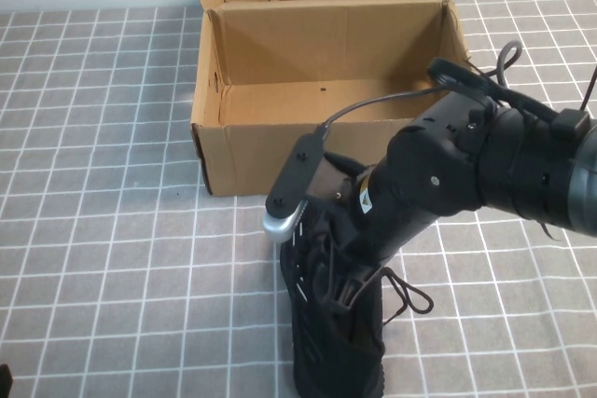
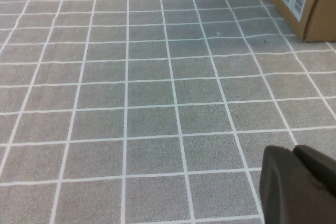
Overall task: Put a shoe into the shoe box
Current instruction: Pick up the shoe from the table, then hand over the shoe
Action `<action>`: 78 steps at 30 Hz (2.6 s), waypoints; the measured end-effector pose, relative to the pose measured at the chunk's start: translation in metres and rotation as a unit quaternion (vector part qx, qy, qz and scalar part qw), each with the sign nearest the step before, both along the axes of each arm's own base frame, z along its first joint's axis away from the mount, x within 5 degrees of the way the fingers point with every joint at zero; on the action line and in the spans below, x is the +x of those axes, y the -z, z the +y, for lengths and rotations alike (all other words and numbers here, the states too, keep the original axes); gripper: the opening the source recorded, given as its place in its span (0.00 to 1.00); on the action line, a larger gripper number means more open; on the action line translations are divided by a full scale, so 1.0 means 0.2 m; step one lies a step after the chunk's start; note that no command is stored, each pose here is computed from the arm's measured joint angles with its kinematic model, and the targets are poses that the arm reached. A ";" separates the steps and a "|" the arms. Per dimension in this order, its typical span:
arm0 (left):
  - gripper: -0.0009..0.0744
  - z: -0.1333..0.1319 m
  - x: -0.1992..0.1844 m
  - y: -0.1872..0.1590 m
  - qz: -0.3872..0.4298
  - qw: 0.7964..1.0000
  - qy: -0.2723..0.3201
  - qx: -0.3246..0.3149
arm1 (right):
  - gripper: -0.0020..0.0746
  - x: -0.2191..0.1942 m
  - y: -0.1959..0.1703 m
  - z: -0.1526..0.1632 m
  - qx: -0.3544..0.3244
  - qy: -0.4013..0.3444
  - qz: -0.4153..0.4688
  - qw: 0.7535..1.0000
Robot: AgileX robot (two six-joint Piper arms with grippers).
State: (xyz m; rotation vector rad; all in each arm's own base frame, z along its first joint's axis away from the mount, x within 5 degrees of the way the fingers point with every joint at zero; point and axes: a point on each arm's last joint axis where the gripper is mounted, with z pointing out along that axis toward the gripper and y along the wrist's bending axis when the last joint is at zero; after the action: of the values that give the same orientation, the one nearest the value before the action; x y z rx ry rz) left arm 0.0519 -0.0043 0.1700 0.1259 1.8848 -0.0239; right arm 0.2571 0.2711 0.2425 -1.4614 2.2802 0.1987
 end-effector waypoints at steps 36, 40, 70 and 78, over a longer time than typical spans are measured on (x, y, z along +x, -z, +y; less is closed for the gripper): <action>0.01 0.00 0.00 0.00 0.000 1.000 0.000 0.000 | 0.06 -0.25 -0.79 -0.27 0.057 -0.028 -0.098 0.993; 0.01 0.00 0.00 0.00 -0.001 1.000 0.000 0.003 | 0.06 -0.25 -0.79 -0.27 0.055 -0.030 -0.096 0.993; 0.01 -0.05 0.02 -0.72 -0.041 0.988 0.029 -0.144 | 0.06 -0.16 -0.93 -0.17 0.112 0.045 -0.064 0.991; 0.01 -0.17 0.29 -0.88 0.027 0.988 0.140 -0.057 | 0.06 -0.03 -0.96 -0.05 0.099 0.075 -0.063 0.990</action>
State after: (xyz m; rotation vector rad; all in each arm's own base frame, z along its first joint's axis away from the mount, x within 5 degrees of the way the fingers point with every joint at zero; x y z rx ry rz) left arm 0.1104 -0.0390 0.3454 0.3136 1.9027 -0.3285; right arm 0.2517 0.2603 0.4345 -1.1651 2.1872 0.2723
